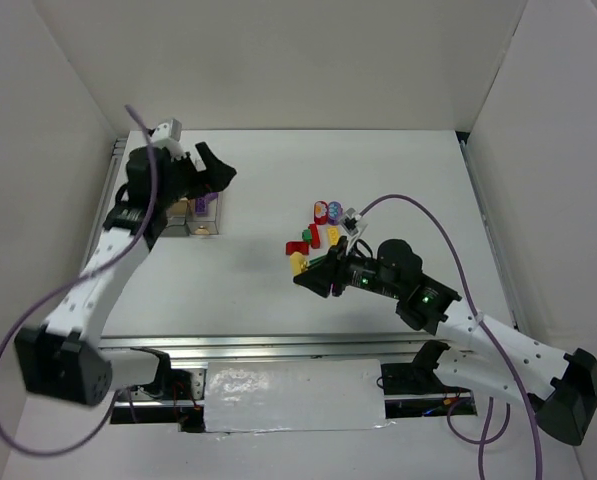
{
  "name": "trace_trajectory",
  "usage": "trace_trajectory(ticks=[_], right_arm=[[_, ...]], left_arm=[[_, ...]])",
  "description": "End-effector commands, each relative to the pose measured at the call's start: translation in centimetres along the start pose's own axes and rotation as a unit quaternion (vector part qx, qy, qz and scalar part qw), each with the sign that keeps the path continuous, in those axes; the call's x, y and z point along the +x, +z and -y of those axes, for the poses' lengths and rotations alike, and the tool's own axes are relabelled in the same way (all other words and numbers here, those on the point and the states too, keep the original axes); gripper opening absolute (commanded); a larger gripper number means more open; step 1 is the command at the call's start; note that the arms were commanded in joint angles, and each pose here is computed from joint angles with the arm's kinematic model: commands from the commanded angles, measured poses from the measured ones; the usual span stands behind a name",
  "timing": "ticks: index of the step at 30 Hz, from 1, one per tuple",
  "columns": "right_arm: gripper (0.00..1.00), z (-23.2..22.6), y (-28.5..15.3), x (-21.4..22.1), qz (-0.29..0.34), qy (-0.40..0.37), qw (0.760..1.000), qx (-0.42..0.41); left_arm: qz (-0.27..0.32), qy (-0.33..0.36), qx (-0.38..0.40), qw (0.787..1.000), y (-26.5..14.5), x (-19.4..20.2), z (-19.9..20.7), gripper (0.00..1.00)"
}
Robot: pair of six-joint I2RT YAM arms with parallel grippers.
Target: Sort the legos into containers by color
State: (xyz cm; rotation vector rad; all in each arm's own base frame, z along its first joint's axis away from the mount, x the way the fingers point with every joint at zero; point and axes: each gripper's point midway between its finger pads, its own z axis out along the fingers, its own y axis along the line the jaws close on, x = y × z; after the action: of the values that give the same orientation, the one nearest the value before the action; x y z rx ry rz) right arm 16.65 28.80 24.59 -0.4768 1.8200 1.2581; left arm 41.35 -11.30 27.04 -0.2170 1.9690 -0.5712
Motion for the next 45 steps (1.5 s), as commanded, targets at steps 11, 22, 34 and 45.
trace_trajectory(ticks=[11,22,34,45], right_arm=[[0.0,-9.7,-1.0,-4.1,0.031,-0.006,0.971,-0.235],[0.0,-11.7,-0.2,-5.2,0.04,-0.026,0.967,-0.249],[0.0,-10.3,0.5,-6.7,0.082,-0.034,0.975,-0.203],[0.0,-10.5,1.2,-7.2,0.079,-0.033,0.975,-0.204]], left_arm=[[-0.029,0.071,0.481,0.873,-19.9,8.2,19.5,0.99],[-0.068,0.041,0.527,0.846,-21.1,9.5,20.8,0.95],[-0.075,0.042,0.561,0.823,-23.6,9.6,21.1,0.83],[-0.079,0.05,0.574,0.814,-24.0,9.5,21.4,0.08]])
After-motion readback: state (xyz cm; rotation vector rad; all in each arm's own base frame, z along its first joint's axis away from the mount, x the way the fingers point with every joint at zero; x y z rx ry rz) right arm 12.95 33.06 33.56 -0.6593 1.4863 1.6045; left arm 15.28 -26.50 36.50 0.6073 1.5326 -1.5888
